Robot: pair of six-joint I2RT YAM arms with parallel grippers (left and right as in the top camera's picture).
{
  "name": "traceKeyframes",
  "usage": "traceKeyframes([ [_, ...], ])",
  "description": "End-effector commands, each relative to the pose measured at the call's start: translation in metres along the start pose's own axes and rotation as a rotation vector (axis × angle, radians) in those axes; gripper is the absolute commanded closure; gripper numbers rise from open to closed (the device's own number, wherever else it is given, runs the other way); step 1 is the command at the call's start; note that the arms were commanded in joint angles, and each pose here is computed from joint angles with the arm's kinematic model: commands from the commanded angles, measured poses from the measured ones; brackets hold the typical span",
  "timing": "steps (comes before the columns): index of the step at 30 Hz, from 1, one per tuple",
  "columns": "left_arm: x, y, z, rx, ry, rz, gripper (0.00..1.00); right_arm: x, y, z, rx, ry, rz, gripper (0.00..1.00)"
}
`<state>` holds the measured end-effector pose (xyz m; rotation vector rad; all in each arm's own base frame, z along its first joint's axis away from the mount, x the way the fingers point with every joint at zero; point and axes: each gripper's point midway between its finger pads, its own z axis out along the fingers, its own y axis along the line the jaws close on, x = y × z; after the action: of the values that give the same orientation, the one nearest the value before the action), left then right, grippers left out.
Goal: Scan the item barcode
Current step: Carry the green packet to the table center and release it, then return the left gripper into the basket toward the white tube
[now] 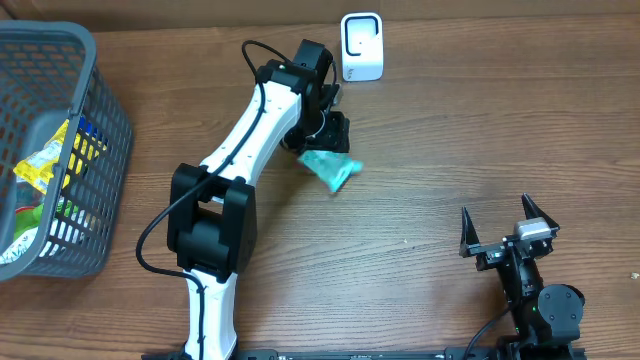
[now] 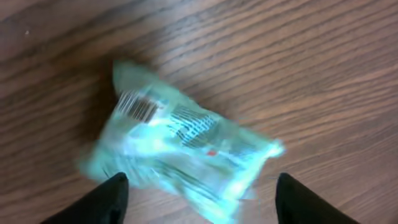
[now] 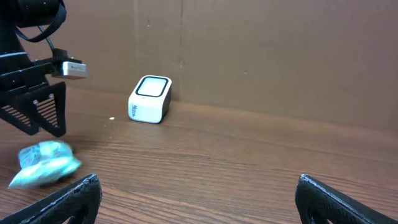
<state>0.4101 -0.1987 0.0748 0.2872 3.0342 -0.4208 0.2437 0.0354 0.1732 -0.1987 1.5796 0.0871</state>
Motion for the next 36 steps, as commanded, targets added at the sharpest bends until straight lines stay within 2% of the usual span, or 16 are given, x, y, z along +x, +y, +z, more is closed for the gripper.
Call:
traceKeyframes([
  [1, -0.020, -0.001, -0.053, -0.017, -0.110, -0.005, 0.32, 0.001, 0.002, 0.000, -0.010, -0.006, 0.002, 0.00],
  [5, -0.025, 0.010, -0.142, -0.070, -0.227, -0.049, 0.33, 0.001, 0.002, 0.000, -0.010, -0.006, 0.002, 0.00],
  [9, -0.014, 0.043, -0.239, -0.160, -0.402, -0.155, 0.30, 0.001, 0.002, 0.000, -0.010, -0.006, 0.002, 0.00],
  [11, 0.003, 0.074, -0.295, -0.205, -0.513, -0.248, 0.23, 0.001, 0.002, 0.000, -0.010, -0.006, 0.002, 0.00],
  [16, 0.052, 0.149, -0.355, -0.292, -0.604, -0.493, 0.21, 0.001, 0.002, 0.000, -0.010, -0.006, 0.002, 0.00],
  [21, 0.102, 0.229, -0.379, -0.338, -0.630, -0.777, 0.20, 0.001, 0.002, 0.000, -0.010, -0.006, 0.002, 0.00],
  [25, 0.151, 0.291, -0.376, -0.370, -0.594, -1.047, 0.18, 0.001, 0.002, 0.000, -0.010, -0.006, 0.002, 0.00],
  [32, 0.236, 0.357, -0.322, -0.347, -0.389, -1.430, 0.24, 0.001, 0.002, 0.000, -0.010, -0.006, 0.002, 0.00],
  [36, 0.263, 0.385, -0.282, -0.314, -0.328, -1.549, 0.25, 0.001, 0.002, 0.000, -0.010, -0.006, 0.002, 0.00],
])
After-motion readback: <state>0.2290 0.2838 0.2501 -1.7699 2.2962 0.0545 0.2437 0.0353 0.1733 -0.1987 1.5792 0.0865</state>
